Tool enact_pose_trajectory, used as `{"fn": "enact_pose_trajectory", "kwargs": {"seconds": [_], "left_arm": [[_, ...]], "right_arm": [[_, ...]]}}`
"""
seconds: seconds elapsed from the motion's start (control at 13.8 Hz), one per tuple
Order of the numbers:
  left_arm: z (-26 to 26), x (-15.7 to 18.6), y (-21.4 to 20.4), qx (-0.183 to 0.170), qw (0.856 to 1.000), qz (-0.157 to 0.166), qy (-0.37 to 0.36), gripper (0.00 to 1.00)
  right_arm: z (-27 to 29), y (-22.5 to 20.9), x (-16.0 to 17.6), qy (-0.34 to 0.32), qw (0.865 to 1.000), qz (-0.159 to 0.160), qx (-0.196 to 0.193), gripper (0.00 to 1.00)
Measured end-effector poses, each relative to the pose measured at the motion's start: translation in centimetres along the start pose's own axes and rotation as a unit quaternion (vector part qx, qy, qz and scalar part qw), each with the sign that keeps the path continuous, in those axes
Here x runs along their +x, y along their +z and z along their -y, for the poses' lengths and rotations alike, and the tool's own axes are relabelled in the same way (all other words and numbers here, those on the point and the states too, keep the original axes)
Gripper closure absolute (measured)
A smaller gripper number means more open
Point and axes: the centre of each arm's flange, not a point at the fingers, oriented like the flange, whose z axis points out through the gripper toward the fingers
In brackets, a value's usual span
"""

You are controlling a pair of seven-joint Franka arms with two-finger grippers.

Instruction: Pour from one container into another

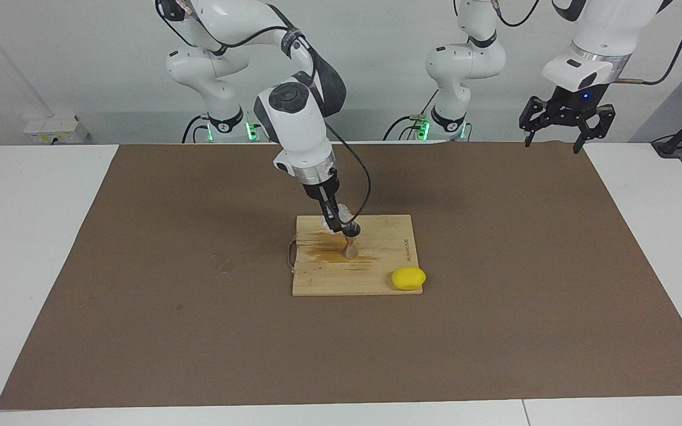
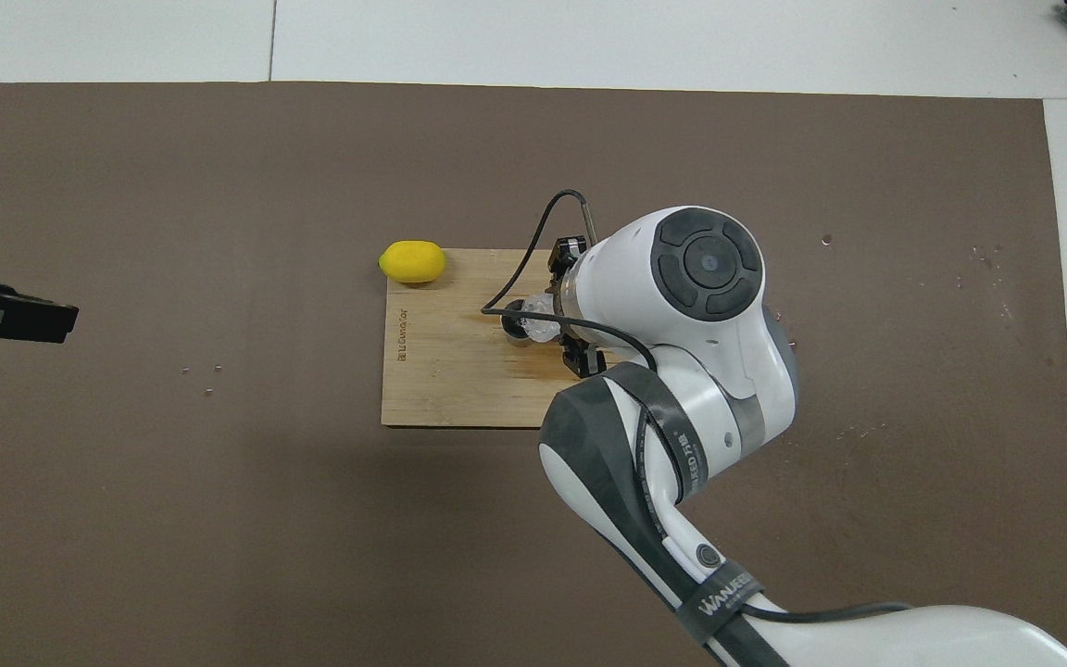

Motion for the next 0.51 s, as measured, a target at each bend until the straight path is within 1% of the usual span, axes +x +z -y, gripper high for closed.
{"fn": "enact_pose_trajectory", "kwargs": {"seconds": [0.51], "left_arm": [[1.1, 2.0, 2.1, -0.005, 1.0, 0.002, -0.007, 0.0]], "right_arm": [[0.0, 0.3, 0.1, -0.012, 1.0, -0.017, 0.003, 0.49]]}}
